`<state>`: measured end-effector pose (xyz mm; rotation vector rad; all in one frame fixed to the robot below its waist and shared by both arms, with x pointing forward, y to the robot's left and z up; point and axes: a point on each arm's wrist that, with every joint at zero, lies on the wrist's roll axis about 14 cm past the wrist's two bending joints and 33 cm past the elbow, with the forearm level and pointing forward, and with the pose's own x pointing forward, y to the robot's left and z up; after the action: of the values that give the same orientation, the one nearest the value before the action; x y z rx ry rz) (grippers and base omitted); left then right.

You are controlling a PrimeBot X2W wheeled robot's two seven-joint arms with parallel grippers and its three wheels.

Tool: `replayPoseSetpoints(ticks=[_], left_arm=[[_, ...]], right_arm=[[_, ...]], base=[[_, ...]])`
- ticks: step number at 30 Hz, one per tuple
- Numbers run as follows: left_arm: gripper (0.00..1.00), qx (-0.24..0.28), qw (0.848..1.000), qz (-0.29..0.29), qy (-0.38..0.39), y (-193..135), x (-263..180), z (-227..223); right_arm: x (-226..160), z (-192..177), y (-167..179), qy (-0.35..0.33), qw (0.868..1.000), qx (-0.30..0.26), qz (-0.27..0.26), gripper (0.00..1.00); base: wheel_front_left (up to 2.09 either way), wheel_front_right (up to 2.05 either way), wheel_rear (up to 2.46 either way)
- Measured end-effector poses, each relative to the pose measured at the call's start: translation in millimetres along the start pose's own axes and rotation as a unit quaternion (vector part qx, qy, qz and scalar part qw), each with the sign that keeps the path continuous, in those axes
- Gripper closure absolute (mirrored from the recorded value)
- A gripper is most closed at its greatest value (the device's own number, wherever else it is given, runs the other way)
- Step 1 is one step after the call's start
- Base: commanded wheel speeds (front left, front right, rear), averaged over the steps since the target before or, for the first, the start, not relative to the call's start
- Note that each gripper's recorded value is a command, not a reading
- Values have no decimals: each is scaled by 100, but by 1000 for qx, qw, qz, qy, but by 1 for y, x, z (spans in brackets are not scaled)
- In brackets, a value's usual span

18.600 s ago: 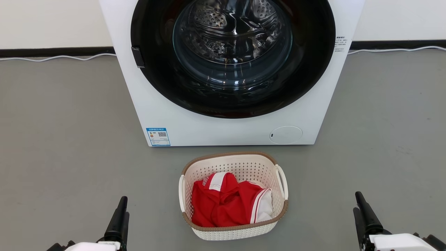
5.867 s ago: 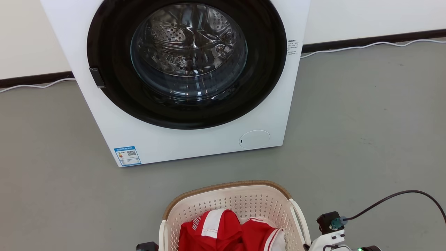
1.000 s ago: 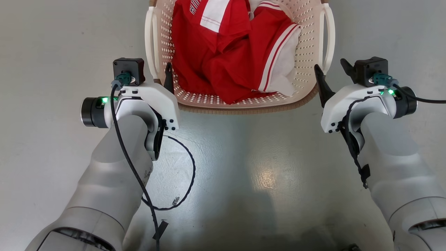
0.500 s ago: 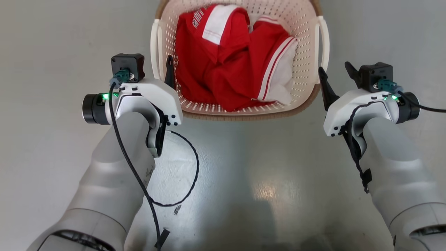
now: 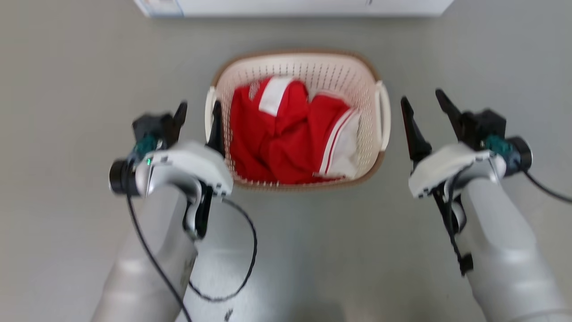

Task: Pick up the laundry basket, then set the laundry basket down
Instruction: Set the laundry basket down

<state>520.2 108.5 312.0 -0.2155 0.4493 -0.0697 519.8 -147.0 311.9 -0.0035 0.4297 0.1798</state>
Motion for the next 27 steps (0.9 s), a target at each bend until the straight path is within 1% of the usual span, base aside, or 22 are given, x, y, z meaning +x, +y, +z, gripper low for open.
replayPoseSetpoints(ticks=[5,12,15,20,27], left_arm=[[0,-12,999,-7,-37,-3,-36,23],[0,-16,996,-13,-89,-4,-90,49],[0,-20,995,-8,-98,1,-114,48],[0,-20,993,1,-114,8,-154,45],[0,-21,989,15,-145,19,-206,42]], right_arm=[[-39,33,-5,-49,999,-6,-15,0],[-98,61,-4,-103,994,-18,-28,0],[-122,67,-3,-120,992,-19,-33,0],[-161,66,-1,-138,989,-18,-41,0],[-206,69,3,-173,984,-14,-49,0]], base=[[0,0,0],[0,0,0],[0,0,0],[0,0,0],[0,0,0]])
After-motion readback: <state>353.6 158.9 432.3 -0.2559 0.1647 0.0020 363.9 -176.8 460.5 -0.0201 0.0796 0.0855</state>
